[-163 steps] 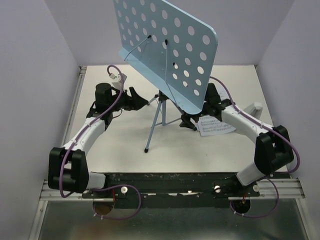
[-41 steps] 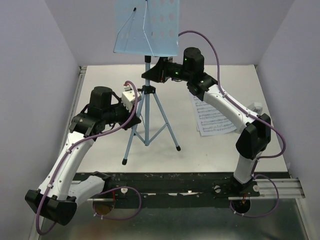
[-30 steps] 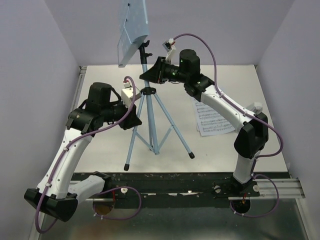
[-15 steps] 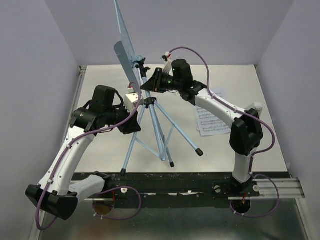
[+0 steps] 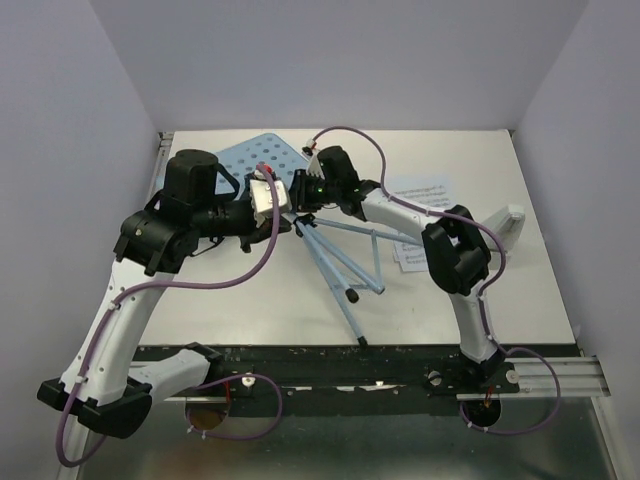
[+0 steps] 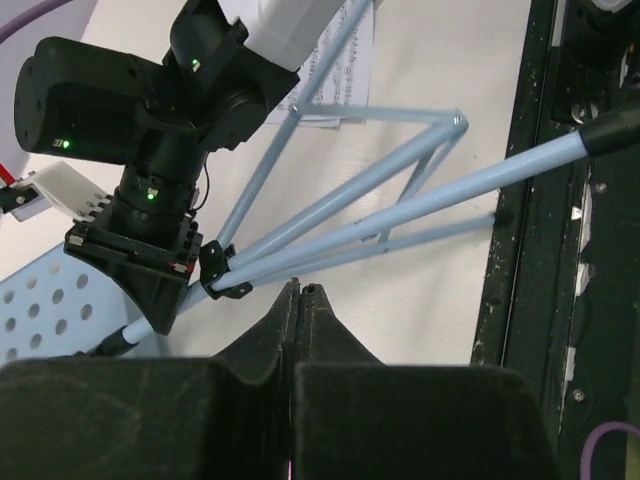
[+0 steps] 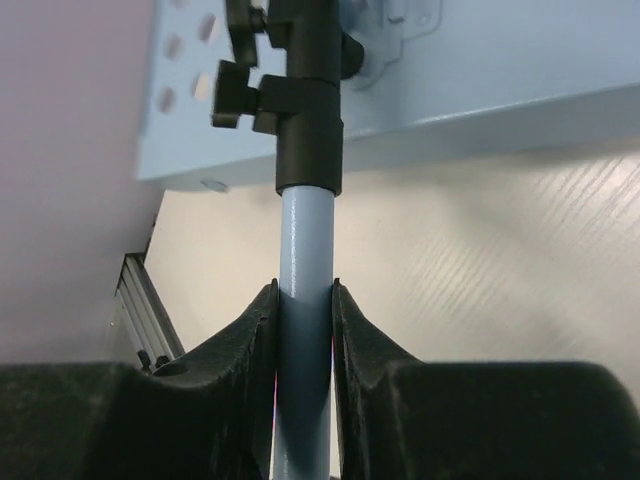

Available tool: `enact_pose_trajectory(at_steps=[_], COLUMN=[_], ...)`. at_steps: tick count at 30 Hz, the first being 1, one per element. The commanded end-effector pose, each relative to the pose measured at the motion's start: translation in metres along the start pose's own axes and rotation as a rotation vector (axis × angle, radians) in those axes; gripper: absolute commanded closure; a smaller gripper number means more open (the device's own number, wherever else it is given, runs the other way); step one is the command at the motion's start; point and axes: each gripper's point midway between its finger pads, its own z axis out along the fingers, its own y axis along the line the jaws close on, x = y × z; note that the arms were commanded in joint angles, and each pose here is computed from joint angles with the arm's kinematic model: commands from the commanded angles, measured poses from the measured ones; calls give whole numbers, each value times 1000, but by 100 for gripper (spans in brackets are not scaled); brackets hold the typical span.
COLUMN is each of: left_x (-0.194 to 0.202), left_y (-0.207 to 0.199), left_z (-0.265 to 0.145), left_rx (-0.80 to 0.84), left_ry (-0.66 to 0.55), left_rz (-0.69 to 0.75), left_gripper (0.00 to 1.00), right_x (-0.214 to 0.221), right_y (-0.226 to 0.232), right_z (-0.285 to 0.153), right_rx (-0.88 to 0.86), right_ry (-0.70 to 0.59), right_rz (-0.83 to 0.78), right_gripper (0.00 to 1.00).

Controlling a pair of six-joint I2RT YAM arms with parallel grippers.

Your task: Pack up the instrument practice props

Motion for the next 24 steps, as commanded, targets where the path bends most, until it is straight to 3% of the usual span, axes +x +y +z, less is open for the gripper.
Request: enact_pose_trajectory(at_steps=[1, 7, 13, 15, 17, 20, 24], left_x=[25, 69, 111, 118, 117, 119, 118], left_y=[5, 9, 43, 45, 46, 58, 81], left_z=[9, 6, -3, 2, 11, 20, 29], left_rx=[18, -92, -448, -475, -468, -507, -509], left_ry=[92, 153, 181, 162, 116, 60, -46], left_rz=[8, -77, -342, -408, -440, -536, -728], left_gripper=[100, 100, 100, 62, 42, 29, 23], right_x=[-67, -67, -60, -59, -56, -53, -44], right_y=[75, 74, 65, 66, 68, 66, 57], right_z=[-20, -19, -19, -21, -24, -26, -26], right_rx=[-208, -207, -175, -180, -188, -177, -159], right_ry=[-191, -188, -176, -172, -162, -156, -134], right_rz=[-109, -112, -134, -151, -172, -194, -231], right_gripper=[100, 100, 100, 100, 100, 100, 100])
